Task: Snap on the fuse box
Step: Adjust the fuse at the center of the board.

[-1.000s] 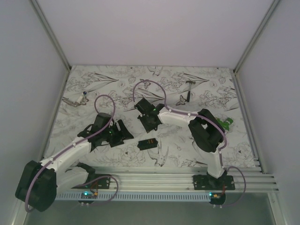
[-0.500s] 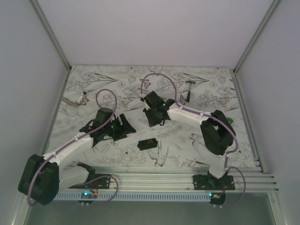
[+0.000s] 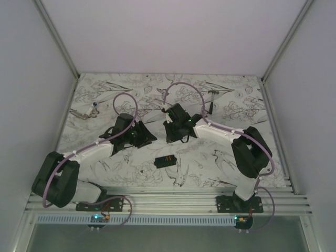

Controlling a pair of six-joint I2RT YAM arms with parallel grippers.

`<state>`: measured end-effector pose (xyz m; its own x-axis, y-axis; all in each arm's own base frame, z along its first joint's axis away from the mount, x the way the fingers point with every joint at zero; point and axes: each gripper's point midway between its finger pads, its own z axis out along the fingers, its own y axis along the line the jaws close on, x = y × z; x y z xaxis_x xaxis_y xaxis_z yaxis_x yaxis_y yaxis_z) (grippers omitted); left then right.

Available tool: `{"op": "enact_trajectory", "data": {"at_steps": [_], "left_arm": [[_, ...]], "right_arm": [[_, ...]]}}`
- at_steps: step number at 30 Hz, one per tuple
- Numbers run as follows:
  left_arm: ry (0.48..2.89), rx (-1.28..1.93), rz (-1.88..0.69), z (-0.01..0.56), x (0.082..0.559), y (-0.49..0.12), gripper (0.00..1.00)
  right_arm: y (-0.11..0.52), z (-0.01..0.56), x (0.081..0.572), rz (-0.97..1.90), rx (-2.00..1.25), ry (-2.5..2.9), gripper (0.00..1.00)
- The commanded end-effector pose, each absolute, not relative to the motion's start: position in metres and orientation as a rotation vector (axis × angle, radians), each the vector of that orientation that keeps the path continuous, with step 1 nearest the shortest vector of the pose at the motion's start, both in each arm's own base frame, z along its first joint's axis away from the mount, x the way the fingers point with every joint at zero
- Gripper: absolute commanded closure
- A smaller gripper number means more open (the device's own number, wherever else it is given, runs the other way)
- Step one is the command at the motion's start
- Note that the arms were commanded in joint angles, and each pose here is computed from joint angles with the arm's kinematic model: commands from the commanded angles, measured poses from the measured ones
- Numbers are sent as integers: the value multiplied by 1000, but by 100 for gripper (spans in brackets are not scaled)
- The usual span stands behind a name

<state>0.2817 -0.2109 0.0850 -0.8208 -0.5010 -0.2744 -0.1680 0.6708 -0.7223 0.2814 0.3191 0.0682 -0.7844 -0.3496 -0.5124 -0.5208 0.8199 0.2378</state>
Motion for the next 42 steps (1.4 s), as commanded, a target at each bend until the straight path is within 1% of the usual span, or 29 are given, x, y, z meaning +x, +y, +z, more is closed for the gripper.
{"op": "enact_trajectory", "data": {"at_steps": [1, 5, 11, 16, 18, 24, 31, 35, 39, 42], "left_arm": [[2409, -491, -972, 85, 293, -215, 58], [2425, -412, -942, 80, 294, -215, 56], [2459, -308, -891, 68, 294, -212, 54], [2482, -224, -870, 61, 294, -213, 52], [2484, -185, -869, 61, 295, -214, 52], [2482, -56, -864, 62, 296, -225, 52], [2431, 437, -793, 55, 294, -258, 52], [2376, 626, -736, 52, 301, -264, 54], [2351, 782, -646, 45, 305, -268, 55], [2350, 895, -580, 35, 303, -267, 56]], "right_arm": [[318, 50, 292, 467, -613, 2553, 86], [325, 37, 298, 460, -676, 2544, 85], [329, 26, 306, 431, -728, 2542, 78], [328, 33, 305, 437, -726, 2529, 67], [327, 39, 305, 442, -729, 2512, 64], [316, 51, 306, 432, -684, 2495, 63], [253, 63, 315, 392, -447, 2499, 56], [221, 68, 313, 398, -322, 2484, 51], [204, 78, 310, 451, -252, 2452, 44], [200, 80, 306, 473, -242, 2446, 41]]}}
